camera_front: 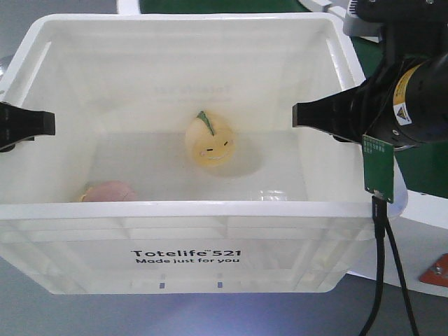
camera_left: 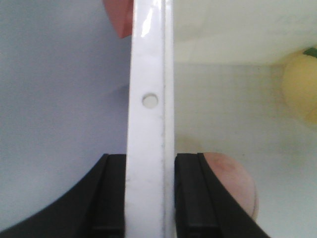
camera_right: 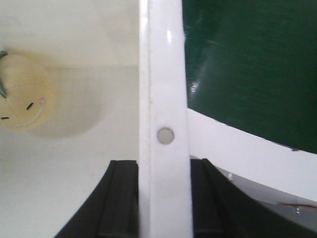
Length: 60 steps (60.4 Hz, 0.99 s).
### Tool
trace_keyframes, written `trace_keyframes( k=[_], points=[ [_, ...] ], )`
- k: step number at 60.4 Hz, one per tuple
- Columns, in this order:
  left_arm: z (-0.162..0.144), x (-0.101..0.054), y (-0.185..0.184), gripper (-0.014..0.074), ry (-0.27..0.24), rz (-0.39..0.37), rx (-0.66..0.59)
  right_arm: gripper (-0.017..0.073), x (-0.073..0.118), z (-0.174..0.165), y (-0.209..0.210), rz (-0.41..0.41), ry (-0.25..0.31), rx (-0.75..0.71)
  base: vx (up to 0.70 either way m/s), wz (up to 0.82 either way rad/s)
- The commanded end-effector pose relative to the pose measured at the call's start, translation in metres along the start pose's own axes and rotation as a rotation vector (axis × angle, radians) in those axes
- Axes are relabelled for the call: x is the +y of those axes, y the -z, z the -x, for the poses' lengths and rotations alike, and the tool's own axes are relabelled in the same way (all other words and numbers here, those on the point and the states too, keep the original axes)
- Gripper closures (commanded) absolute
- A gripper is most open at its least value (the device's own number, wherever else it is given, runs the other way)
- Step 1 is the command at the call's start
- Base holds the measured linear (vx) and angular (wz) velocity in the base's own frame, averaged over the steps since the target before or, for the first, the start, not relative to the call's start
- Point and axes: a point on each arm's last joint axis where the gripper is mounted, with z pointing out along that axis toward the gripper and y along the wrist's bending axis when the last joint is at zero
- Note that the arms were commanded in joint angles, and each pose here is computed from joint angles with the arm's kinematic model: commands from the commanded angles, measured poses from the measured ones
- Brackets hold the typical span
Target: Place moving items into box and shelve
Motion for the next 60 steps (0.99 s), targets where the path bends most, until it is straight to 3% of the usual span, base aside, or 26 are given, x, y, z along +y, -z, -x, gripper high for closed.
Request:
trace_keyframes(
  k=[1, 60],
  points=[
    [0.0168, 0.0033, 0.0178, 0.0451, -0.018, -0.018, -0.159, 0.051, -0.0087, 0.0199, 0.0221, 0.021, 0.019, -0.189, -0.11, 0.69],
    [0.0168, 0.0033, 0.0178, 0.0451, -0.018, -0.018, -0.159, 0.051, -0.0088, 0.0198, 0.0221, 0.019, 0.019, -0.188, -0.15, 0.74]
  ],
)
